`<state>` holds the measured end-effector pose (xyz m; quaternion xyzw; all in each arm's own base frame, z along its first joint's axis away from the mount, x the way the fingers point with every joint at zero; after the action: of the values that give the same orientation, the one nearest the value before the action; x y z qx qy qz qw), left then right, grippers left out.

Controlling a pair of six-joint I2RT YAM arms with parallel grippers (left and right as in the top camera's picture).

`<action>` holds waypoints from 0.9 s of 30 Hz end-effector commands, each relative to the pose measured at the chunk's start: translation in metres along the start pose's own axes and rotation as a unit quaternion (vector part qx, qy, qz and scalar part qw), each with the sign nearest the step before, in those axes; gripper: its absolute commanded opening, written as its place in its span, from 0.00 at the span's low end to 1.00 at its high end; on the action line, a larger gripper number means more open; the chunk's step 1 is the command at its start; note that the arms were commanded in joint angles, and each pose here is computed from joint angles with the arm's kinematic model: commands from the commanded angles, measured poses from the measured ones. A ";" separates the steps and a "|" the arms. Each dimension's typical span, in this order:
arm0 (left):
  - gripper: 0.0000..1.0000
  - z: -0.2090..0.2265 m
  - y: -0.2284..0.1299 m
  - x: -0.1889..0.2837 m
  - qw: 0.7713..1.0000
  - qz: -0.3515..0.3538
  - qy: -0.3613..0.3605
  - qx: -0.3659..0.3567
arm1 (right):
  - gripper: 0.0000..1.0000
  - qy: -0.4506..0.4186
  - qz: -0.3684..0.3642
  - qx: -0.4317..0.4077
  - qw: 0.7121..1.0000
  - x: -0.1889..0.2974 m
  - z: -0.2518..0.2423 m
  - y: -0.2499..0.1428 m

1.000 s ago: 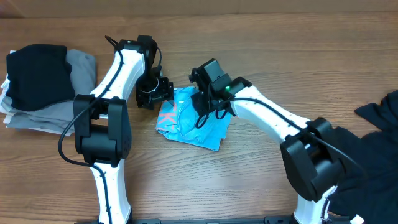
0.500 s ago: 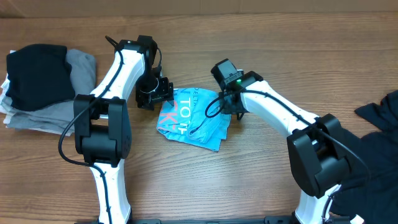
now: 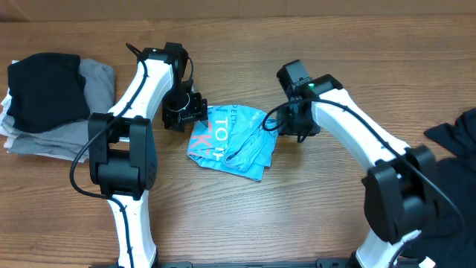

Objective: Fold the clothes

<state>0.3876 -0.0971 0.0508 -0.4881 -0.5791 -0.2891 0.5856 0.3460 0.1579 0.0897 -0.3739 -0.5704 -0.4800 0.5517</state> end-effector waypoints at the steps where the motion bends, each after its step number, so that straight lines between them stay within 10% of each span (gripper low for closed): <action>1: 0.73 -0.001 -0.004 -0.004 1.000 0.008 0.001 -0.006 | 0.48 0.174 -0.015 0.103 0.979 0.034 0.075 -0.006; 27: 0.74 -0.001 -0.004 -0.004 1.000 0.008 0.001 -0.006 | 0.61 0.196 0.003 0.207 0.959 0.013 0.164 -0.043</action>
<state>0.3876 -0.0972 0.0509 -0.4882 -0.5792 -0.2890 0.5854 0.2647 0.2972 0.1153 -0.1535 -0.5294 -0.4263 0.7172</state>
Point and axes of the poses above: each gripper's point midway between its finger pads, its own x axis back along the fingers, its own z axis along the line the jaws close on, y = z × x, the point moved 2 cm from there along x, back along the fingers, and after that the axes turned 15 degrees about x, right-handed, at the moved point
